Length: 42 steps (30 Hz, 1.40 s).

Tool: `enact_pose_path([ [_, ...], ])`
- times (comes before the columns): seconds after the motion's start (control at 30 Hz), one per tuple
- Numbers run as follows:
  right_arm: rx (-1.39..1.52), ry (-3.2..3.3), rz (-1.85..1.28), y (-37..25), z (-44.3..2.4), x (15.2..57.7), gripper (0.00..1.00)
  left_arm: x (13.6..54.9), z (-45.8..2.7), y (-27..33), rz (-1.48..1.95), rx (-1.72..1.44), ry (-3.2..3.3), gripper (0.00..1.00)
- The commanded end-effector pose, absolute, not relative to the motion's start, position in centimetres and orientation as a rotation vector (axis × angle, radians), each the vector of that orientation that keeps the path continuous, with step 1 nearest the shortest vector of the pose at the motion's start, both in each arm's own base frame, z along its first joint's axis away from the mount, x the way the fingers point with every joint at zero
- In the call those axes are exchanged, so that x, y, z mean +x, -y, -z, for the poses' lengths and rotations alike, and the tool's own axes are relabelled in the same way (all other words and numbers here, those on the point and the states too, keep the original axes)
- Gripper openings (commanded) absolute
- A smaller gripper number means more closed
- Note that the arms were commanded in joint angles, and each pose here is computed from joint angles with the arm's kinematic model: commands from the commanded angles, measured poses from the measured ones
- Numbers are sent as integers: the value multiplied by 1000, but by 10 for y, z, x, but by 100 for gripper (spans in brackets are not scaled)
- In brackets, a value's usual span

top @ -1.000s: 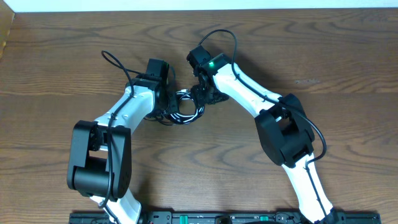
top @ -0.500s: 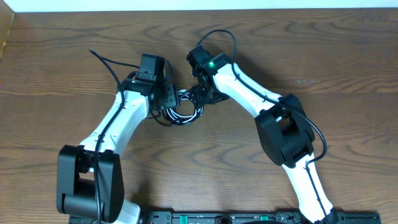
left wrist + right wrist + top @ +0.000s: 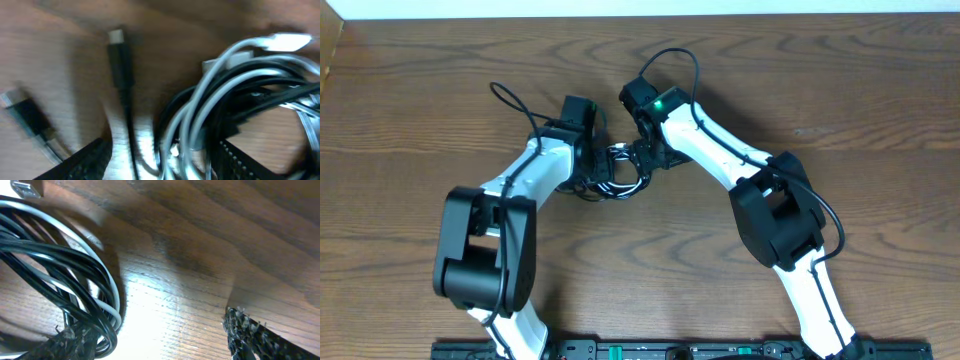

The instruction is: Untangle cables

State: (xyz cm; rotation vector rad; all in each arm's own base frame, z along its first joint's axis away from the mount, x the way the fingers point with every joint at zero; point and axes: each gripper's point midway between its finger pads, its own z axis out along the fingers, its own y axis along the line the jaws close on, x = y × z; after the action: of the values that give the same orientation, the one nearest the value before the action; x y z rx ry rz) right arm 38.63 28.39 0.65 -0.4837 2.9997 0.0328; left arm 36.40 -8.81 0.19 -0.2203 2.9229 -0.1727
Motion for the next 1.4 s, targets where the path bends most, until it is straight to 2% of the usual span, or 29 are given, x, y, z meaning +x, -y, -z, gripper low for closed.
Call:
enact_pose_path([
  [0.0, -449, -2959, 28, -279, -19, 391, 76, 354, 15, 88, 167, -236, -2972, 67],
  [0.5, -431, -2923, 144, -286, -9, 382, 82, 358, 14, 88, 166, -235, -2957, 67],
  [0.83, -422, -2908, 355, -253, 16, 375, 85, 362, 14, 72, 31, -250, -2928, 67],
  [1.17, -382, -2944, 428, -229, 15, 376, 86, 368, 10, 40, -233, -303, -2856, 67],
  [1.37, -364, -2913, 679, -184, 4, 382, 89, 369, 9, 32, -253, -327, -2849, 67],
])
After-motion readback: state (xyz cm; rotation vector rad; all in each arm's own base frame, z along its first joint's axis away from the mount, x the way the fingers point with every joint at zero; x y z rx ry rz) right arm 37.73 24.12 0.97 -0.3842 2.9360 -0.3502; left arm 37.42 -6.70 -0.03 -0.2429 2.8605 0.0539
